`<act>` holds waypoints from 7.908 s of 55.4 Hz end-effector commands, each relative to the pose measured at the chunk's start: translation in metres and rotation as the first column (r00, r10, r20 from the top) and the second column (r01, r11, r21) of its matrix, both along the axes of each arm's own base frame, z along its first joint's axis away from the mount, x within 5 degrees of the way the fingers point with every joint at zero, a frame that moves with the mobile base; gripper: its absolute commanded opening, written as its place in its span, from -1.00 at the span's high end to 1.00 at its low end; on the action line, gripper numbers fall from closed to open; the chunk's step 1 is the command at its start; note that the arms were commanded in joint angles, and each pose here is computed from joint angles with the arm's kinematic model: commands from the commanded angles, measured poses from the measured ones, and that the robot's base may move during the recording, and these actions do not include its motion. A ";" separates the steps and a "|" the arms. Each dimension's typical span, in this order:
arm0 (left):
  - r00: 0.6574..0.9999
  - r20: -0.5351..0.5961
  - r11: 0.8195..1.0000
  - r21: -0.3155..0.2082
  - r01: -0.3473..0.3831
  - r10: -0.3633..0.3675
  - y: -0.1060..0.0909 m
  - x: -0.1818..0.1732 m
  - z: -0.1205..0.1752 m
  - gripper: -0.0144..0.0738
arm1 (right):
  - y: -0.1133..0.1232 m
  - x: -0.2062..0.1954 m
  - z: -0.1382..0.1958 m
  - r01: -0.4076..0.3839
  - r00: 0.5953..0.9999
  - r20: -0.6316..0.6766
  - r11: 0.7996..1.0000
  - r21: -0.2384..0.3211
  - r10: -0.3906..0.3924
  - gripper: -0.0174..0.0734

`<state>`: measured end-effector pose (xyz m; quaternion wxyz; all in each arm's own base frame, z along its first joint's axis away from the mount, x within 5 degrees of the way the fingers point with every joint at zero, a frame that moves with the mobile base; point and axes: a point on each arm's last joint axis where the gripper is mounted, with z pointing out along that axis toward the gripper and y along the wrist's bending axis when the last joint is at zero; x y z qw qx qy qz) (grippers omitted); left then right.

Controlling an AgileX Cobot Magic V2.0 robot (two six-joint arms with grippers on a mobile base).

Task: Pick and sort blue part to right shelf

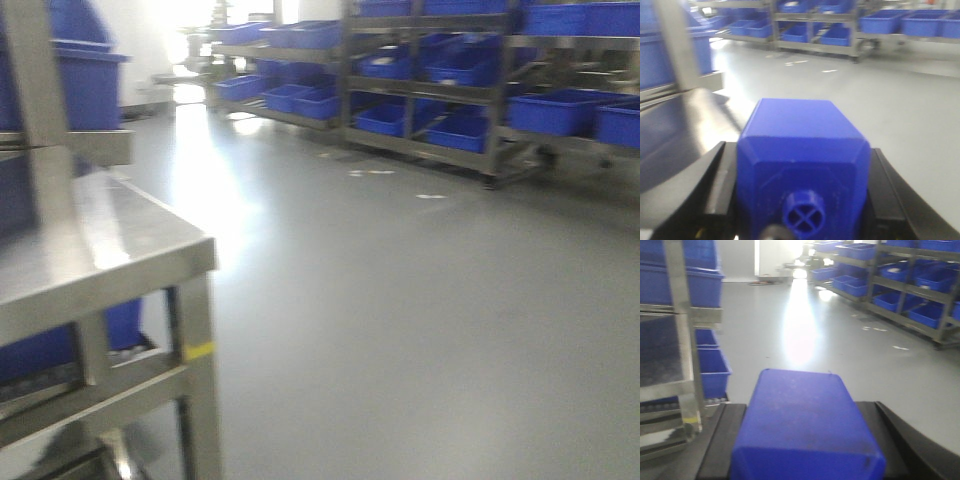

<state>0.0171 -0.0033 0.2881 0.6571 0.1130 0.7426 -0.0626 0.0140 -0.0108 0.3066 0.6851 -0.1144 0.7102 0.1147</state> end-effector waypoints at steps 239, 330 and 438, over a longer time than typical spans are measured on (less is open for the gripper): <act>0.994 0.108 0.999 -0.036 0.003 0.000 0.001 -0.003 0.016 -0.06 | 0.000 -0.002 0.016 -0.007 0.994 0.109 1.000 0.009 0.007 0.00; 0.994 0.108 0.999 -0.036 0.003 0.000 0.001 -0.003 0.016 -0.06 | 0.000 -0.002 0.016 -0.007 0.994 0.109 1.000 0.009 0.007 0.00; 0.994 0.108 0.999 -0.036 0.003 0.000 0.001 -0.003 0.016 -0.06 | 0.000 -0.002 0.016 -0.008 0.994 0.109 1.000 0.009 0.008 0.00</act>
